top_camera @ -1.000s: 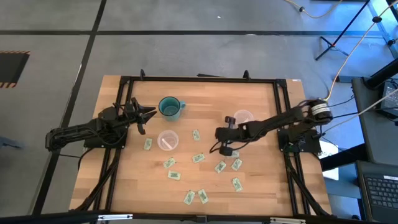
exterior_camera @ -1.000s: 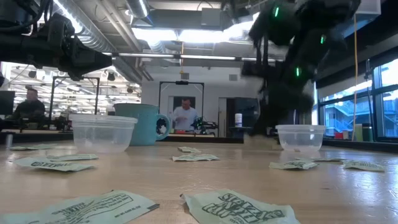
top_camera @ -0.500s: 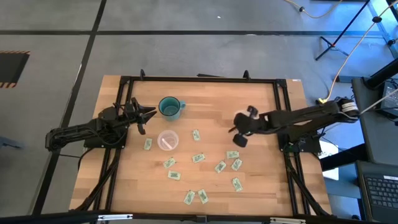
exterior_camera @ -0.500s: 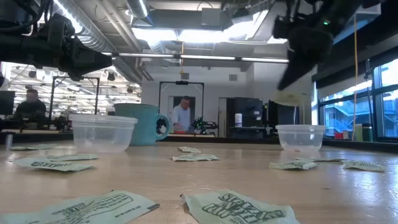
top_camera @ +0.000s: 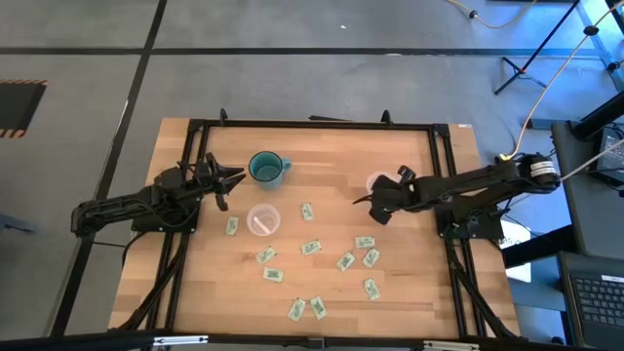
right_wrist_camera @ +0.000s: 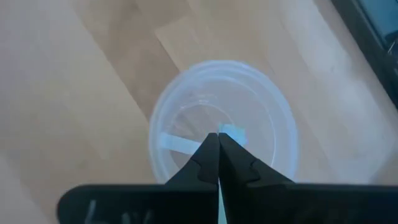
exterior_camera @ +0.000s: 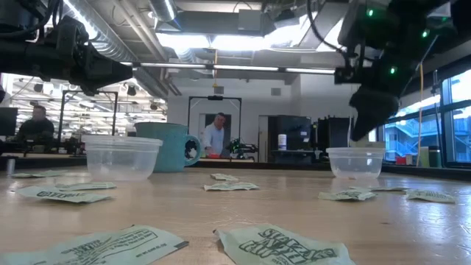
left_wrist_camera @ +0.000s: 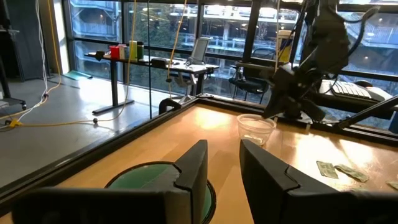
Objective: Pick and place Stevia / Truvia into bins
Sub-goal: Put the white stevia packet into the right transparent container
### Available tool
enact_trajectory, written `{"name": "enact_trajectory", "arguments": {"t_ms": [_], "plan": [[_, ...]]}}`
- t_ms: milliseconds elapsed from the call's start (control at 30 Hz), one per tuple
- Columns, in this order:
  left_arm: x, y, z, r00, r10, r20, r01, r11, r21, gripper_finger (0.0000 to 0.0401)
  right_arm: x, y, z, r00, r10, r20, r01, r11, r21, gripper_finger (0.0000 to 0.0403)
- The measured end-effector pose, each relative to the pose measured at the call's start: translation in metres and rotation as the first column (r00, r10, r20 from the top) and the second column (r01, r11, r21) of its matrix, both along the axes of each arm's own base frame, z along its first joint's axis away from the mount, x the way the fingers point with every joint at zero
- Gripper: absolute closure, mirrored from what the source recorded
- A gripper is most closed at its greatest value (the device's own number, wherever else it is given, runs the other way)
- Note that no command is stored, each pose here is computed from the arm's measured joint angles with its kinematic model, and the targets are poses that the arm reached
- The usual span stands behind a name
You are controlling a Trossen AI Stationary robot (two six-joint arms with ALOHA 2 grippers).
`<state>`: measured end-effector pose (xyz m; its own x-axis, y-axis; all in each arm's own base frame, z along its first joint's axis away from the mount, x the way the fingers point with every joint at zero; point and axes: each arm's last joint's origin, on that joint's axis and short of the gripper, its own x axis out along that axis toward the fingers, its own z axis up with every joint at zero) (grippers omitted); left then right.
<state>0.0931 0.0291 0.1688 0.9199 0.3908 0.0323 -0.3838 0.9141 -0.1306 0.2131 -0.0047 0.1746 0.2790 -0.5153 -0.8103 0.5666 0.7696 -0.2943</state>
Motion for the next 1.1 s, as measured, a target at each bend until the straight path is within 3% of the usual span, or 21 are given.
{"name": "enact_trajectory", "arguments": {"t_ms": [400, 1100], "plan": [[0.0, 0.0, 0.0, 1.0, 0.0, 0.0, 0.0, 1.0, 0.0, 0.0313, 0.0015, -0.01, -0.0072, 0.999, -0.027, 0.036, 0.027, 1.0, 0.002, 0.0402], [0.0, 0.0, 0.0, 1.0, 0.0, 0.0, 0.0, 1.0, 0.0, 0.0312, 0.0048, -0.0099, -0.0058, 0.999, 0.033, 0.038, -0.033, 0.999, -0.018, 0.04]]}}
